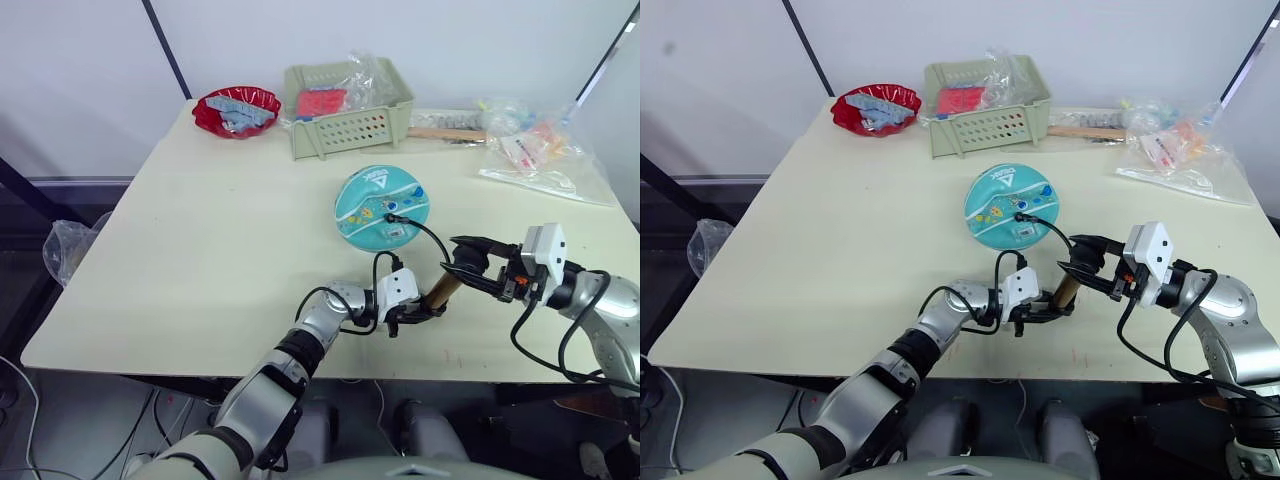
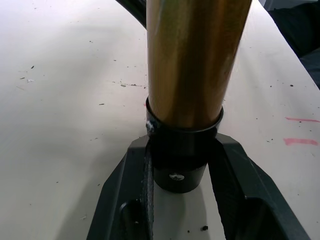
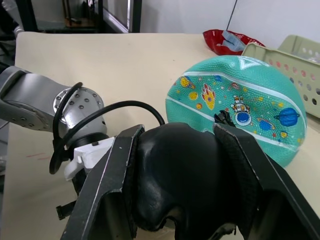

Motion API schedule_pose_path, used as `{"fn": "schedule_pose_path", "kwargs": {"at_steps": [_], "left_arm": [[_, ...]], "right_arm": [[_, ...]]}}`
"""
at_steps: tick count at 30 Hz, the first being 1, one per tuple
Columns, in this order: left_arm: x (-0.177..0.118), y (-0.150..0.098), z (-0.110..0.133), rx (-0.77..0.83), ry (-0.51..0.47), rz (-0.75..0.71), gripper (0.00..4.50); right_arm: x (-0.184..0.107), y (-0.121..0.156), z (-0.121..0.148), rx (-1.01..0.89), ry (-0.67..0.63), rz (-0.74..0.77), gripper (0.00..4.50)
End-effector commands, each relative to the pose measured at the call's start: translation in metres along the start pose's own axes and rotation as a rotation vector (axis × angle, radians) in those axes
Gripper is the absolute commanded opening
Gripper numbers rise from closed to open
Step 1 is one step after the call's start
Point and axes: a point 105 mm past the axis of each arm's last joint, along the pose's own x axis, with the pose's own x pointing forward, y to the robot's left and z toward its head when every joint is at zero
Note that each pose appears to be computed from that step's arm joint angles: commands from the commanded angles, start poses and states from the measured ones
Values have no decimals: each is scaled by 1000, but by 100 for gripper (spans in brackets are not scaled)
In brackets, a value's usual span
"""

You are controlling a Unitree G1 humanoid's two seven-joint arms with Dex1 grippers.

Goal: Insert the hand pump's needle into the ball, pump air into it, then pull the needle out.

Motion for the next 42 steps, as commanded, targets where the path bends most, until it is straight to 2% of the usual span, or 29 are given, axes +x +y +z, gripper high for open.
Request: {"fn": "schedule_pose_path", "kwargs": {"at_steps": [1, 19, 27, 31, 38, 42], "left_arm": [[-12, -16, -54, -106, 183, -31, 107], [-11, -19, -54, -107, 185, -41, 107], [-11, -19, -55, -107, 186, -41, 107], [-11, -19, -55, -108, 189, -43, 107], [-12, -19, -56, -108, 190, -43, 107], [-12, -18, -56, -109, 190, -40, 107]], "right_arm": [[-8, -10, 13, 12, -29, -36, 179], [-41, -40, 131, -90, -172, -10, 179], [-44, -44, 163, -117, -215, -10, 179], [-39, -41, 151, -89, -164, 5, 179], [-31, -36, 91, -38, -19, -25, 179], [-28, -30, 66, -4, 21, -25, 179]]}}
